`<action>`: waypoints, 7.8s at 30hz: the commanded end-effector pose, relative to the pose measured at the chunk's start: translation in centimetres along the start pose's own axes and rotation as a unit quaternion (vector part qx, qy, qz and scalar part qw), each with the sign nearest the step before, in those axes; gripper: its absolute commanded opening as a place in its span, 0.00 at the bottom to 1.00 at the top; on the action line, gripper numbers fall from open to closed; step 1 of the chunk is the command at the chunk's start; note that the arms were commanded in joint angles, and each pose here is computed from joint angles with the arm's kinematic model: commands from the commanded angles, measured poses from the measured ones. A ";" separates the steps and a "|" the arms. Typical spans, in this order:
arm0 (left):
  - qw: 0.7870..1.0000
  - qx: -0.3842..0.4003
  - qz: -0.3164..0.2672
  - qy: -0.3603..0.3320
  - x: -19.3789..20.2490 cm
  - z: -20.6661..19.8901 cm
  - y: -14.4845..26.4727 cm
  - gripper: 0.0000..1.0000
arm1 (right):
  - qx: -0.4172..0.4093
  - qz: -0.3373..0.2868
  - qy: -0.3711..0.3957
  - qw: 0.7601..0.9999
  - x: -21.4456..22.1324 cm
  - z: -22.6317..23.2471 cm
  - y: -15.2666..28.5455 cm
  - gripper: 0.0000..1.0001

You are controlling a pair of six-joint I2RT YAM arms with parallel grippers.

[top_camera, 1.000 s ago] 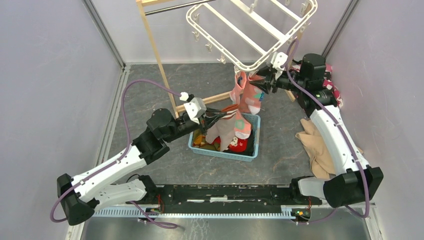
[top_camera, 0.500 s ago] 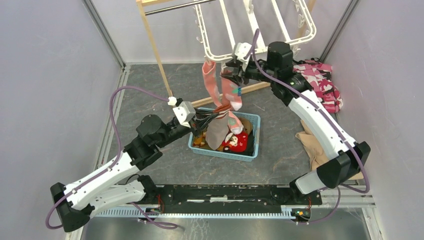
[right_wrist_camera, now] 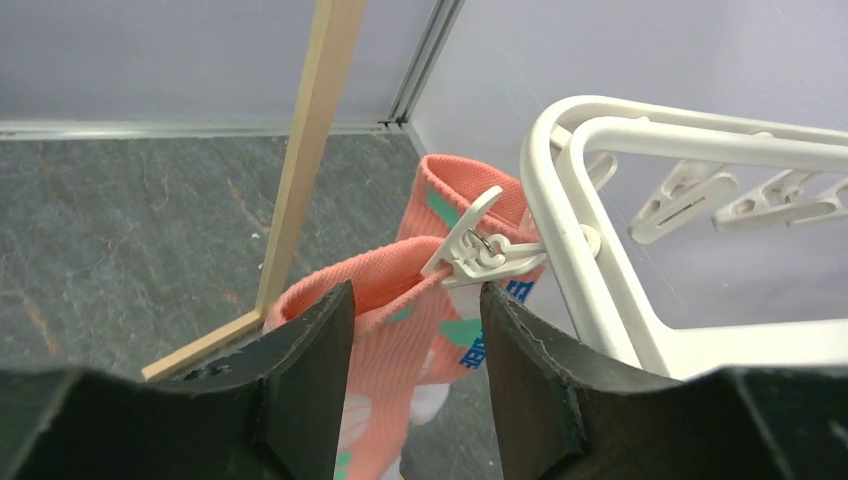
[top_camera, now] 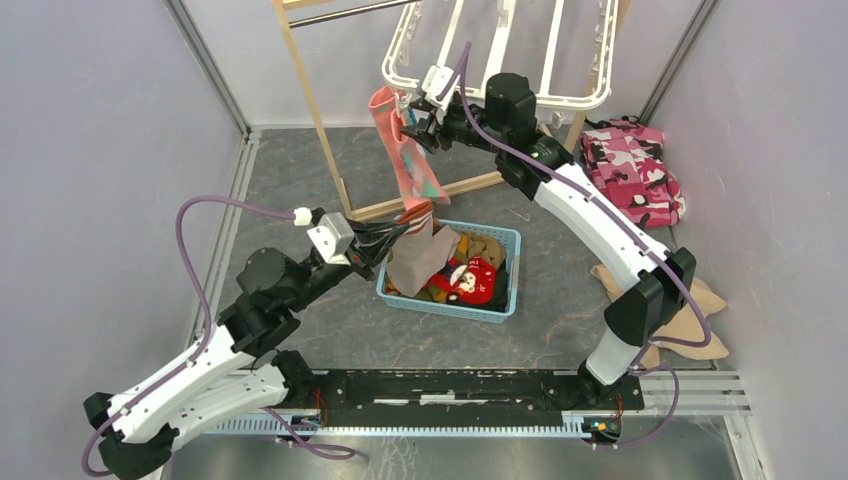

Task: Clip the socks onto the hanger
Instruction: Pick up the sock from the bin, then open the clamp at the hanger.

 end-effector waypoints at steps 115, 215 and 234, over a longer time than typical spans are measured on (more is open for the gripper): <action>0.994 -0.033 -0.043 0.096 5.3 8.4 -0.1 0.02 | -0.151 -0.048 0.025 0.987 -1.4 4.9 17.9 0.98; 0.998 -0.056 -0.012 0.004 4.0 12.3 -3.1 0.02 | 0.238 -0.308 -0.063 0.919 -0.3 -3.9 5.2 0.60; 0.998 -0.053 -0.012 0.009 4.0 12.5 -3.5 0.02 | 0.208 -0.313 -0.058 0.925 -0.4 -3.7 5.5 0.50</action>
Point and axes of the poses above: each gripper's point midway between its finger pads, its own y axis back along the fingers, its own z axis along the line the jaws close on, x = y × z, the point moved 2 cm from there along y, back along the fingers, and after that the axes turned 9 degrees about -y, right-handed, at the moved point
